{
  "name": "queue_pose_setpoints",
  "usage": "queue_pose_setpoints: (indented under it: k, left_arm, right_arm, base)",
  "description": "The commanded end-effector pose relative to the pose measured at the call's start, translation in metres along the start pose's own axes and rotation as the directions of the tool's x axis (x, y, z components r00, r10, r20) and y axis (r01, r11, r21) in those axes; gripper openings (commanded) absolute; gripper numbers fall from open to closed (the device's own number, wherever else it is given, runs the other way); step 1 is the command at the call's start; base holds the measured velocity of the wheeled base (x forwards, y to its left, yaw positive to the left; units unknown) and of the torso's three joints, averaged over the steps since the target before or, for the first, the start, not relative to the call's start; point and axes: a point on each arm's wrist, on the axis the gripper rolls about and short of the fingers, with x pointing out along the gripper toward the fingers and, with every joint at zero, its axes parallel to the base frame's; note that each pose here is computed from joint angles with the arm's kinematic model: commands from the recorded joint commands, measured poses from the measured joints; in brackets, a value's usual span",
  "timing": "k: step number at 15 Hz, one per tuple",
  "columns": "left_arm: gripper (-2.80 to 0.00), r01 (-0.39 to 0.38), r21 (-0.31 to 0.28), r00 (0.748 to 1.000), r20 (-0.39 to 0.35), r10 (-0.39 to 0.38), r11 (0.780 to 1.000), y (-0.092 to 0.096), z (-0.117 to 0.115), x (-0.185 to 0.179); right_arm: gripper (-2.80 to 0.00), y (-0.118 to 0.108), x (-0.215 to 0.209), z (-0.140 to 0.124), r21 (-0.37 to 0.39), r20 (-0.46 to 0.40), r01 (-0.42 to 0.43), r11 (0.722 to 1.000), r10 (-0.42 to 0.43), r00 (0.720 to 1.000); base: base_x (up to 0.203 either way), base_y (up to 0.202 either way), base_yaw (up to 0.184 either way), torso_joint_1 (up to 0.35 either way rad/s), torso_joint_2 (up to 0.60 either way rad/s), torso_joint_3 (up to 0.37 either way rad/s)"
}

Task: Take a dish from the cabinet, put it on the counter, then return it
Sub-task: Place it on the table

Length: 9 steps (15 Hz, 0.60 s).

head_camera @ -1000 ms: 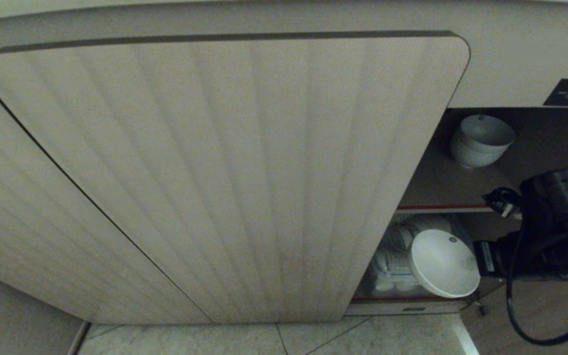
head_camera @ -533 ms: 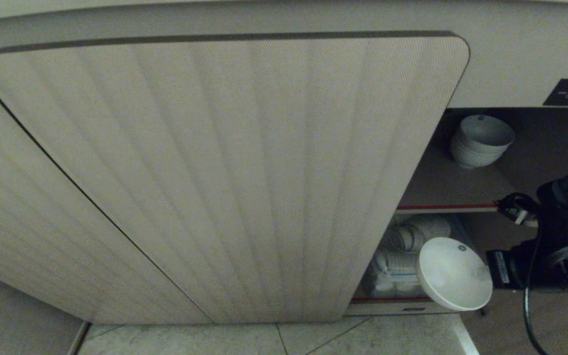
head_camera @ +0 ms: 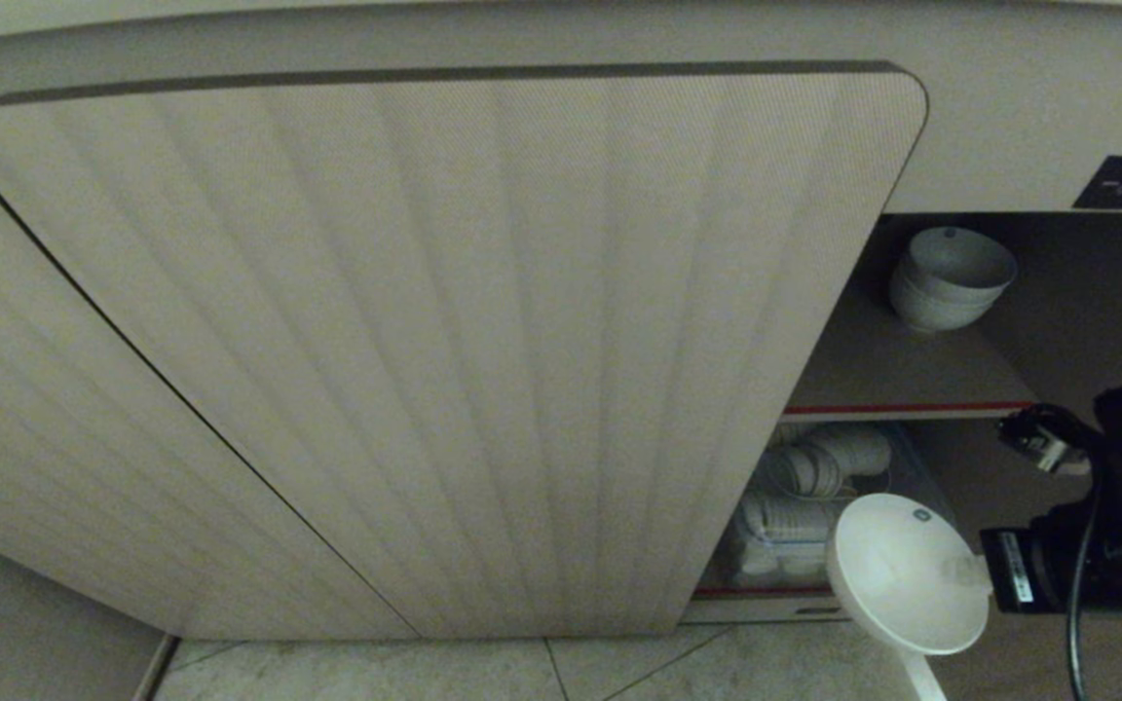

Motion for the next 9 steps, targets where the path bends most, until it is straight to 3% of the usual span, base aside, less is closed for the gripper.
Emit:
queue_pose_setpoints:
  k: [1,9]
  left_arm:
    - [-2.8,0.0,-0.001,1.0,0.001,0.0,1.0,0.0,0.0,0.0]
    - [-2.8,0.001,-0.001,1.0,0.001,-0.001,1.0,0.0,0.0,0.0]
  right_arm:
    - [-2.8,0.002,-0.008,-0.005,-0.007,0.006,-0.008,1.0,0.008,1.0]
    - [-2.8,0.003,-0.036,-0.021,-0.014,0.012,-0.011,1.0,0.012,1.0]
  base:
    - [0.0,0.0,0.0,0.0,0.0,0.0]
    - [0.0,0.0,0.0,0.0,0.0,0.0]
